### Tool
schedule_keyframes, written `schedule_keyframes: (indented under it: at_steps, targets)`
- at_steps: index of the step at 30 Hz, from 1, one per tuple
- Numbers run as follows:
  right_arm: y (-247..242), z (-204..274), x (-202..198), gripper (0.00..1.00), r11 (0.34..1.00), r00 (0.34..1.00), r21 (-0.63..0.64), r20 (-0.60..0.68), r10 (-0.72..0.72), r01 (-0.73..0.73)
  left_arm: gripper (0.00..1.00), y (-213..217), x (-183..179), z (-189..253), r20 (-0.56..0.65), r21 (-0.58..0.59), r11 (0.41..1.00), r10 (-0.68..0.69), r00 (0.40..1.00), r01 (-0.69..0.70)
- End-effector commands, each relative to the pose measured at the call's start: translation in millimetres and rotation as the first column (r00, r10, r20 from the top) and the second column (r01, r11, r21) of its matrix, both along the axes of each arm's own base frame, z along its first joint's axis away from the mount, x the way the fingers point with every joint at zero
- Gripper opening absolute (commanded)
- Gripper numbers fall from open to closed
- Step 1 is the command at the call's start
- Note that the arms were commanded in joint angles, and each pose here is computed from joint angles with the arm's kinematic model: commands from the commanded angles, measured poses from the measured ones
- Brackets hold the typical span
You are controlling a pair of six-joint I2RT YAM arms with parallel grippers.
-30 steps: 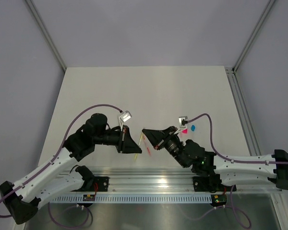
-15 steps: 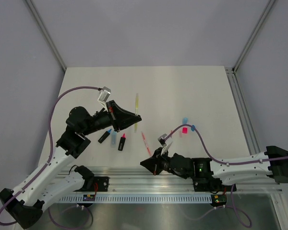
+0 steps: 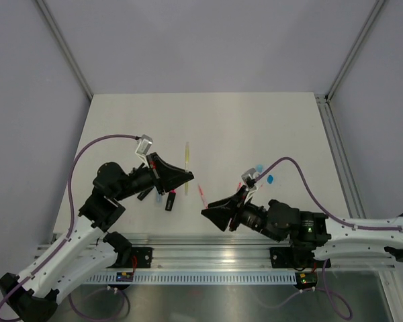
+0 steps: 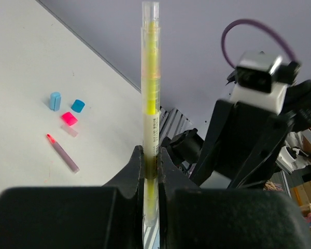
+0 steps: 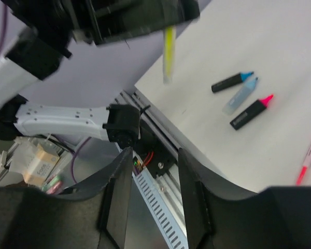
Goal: Insert the pens into the pen caps
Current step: Insert the pen cap onto the pen, then place the pen at the center of the board.
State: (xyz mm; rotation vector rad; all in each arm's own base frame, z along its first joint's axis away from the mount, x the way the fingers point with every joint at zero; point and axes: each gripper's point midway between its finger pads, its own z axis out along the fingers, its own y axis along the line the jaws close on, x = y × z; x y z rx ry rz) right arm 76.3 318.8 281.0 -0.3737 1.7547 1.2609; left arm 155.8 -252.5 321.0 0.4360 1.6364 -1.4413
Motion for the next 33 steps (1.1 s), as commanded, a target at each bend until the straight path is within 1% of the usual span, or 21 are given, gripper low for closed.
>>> schedule_keyframes:
  at_steps: [1,3,4,5,7,9,10,11,13,14,15,17,24,27,28,33]
  targets:
    - [-18.1,40.0,20.4,0.49,0.999,0.993,0.000,0.104,-0.050,0.050,0.00,7.6,5.2,-1.9,0.038,-0.001,0.998,0.062,0.997,-0.062]
    - [-22.4,51.2,37.3,0.50,0.997,0.989,-0.002,0.128,-0.078,0.079,0.00,8.1,5.5,-11.0,0.025,0.014,0.998,0.067,0.997,-0.067]
    - [-25.0,69.7,43.7,0.50,0.995,0.986,0.030,0.134,-0.096,0.093,0.00,7.9,5.7,-13.5,0.022,0.017,0.998,0.067,0.998,-0.067]
    - [-26.7,68.7,60.1,0.50,0.990,0.982,0.010,0.130,-0.138,0.138,0.00,7.8,5.5,-17.7,0.014,0.021,0.998,0.065,0.998,-0.065]
    - [-26.6,87.2,71.5,0.49,0.986,0.977,0.030,0.133,-0.167,0.164,0.00,7.5,5.1,-18.3,0.019,0.017,0.998,0.062,0.998,-0.062]
    - [-16.1,86.6,82.3,0.49,0.985,0.976,-0.001,0.136,-0.172,0.173,0.00,6.7,5.1,-18.9,0.022,0.014,0.998,0.057,0.998,-0.058]
    - [-13.9,97.4,84.9,0.49,0.984,0.973,0.010,0.145,-0.177,0.178,0.00,5.8,3.6,-18.7,0.022,0.012,0.999,0.047,0.999,-0.047]
    - [-4.8,91.0,89.7,0.50,0.983,0.974,-0.023,0.144,-0.174,0.179,0.00,5.1,3.3,-18.8,0.020,0.010,0.999,0.042,0.999,-0.042]
    - [0.9,96.6,97.4,0.50,0.981,0.972,-0.028,0.143,-0.186,0.191,0.00,4.1,2.6,-17.7,0.025,0.002,0.999,0.034,0.999,-0.034]
    - [8.0,89.2,102.3,0.50,0.980,0.973,-0.051,0.138,-0.186,0.194,0.00,3.8,2.1,-16.7,0.024,-0.004,1.000,0.031,0.999,-0.031]
    - [8.7,90.8,107.4,0.50,0.977,0.972,-0.048,0.126,-0.199,0.206,0.00,3.3,1.2,-15.9,0.029,-0.010,1.000,0.024,0.999,-0.024]
    - [14.9,82.0,112.1,0.49,0.976,0.974,-0.069,0.107,-0.198,0.205,0.00,3.2,-0.1,-14.8,0.031,-0.017,1.000,0.019,0.999,-0.019]
    - [29.6,82.0,107.4,0.46,0.990,0.987,-0.041,0.088,-0.134,0.138,0.00,2.9,-2.6,-14.9,0.029,-0.033,0.999,0.009,1.000,-0.008]
    - [30.1,77.5,107.1,0.44,0.990,0.988,-0.046,0.082,-0.133,0.137,0.00,2.4,-1.7,-15.6,0.023,-0.033,0.999,0.010,1.000,-0.009]
    - [27.9,77.3,106.2,0.43,0.990,0.988,-0.030,0.081,-0.134,0.137,0.00,1.5,-1.5,-15.1,0.020,-0.035,0.999,0.007,1.000,-0.006]
    - [32.8,71.2,108.0,0.43,0.990,0.989,-0.047,0.075,-0.128,0.132,0.00,-2.7,0.2,-15.9,0.003,-0.039,0.999,-0.007,1.000,0.007]
